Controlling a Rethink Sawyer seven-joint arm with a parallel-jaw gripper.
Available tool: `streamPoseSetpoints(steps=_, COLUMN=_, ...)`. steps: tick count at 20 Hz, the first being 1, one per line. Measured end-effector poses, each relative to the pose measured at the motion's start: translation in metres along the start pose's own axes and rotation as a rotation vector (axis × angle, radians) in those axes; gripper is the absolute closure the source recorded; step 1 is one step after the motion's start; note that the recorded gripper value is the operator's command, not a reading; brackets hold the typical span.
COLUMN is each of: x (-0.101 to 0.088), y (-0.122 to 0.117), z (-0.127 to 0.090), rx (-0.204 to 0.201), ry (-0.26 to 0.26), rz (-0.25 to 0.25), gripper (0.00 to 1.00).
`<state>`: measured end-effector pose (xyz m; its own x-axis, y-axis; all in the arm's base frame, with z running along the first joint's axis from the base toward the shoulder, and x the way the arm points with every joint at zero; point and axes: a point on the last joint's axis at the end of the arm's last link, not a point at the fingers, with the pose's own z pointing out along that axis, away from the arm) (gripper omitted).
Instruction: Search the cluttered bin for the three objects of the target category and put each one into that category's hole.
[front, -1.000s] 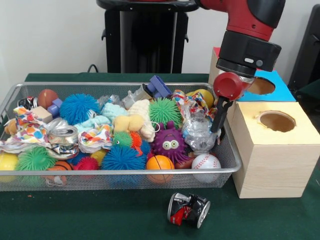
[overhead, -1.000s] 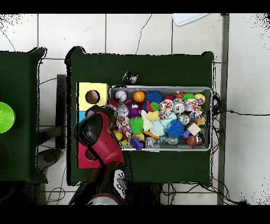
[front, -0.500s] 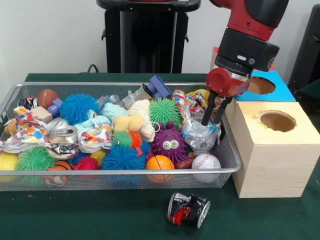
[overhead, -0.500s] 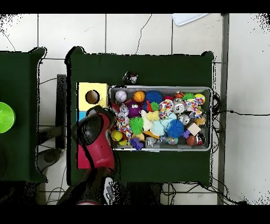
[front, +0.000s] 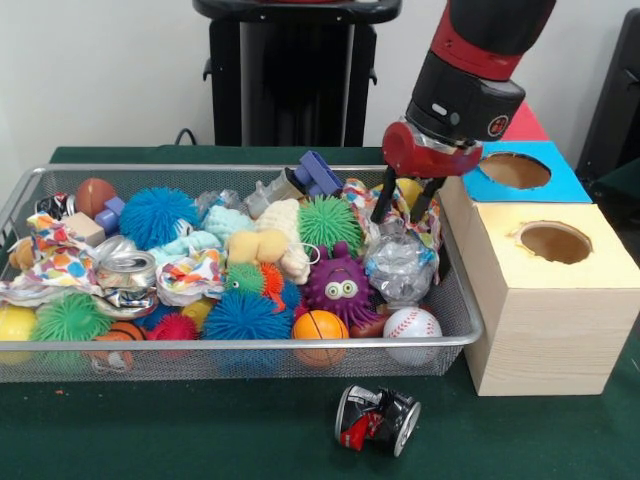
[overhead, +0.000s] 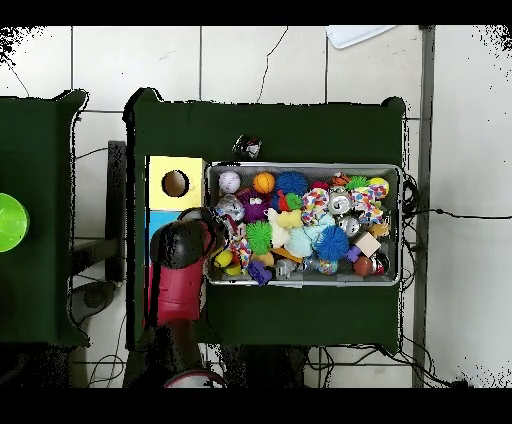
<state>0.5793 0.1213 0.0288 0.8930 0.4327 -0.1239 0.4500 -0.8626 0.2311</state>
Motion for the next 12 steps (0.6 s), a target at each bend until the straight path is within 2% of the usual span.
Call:
streamPoseSetpoints(steps=3, x=-0.006, y=-0.006, z=-0.003, rx=0.004, ry=-0.04, rz=-0.053, gripper=0.0)
streamPoseSetpoints(steps=8, x=-0.006, y=-0.023, z=-0.006, rx=0.01, ry=-0.033, rz=-0.137, gripper=0.0)
streamPoseSetpoints(steps=12, x=-0.005, y=-0.028, z=-0.007, rx=0.001, ry=-0.022, rz=-0.175, gripper=0.0)
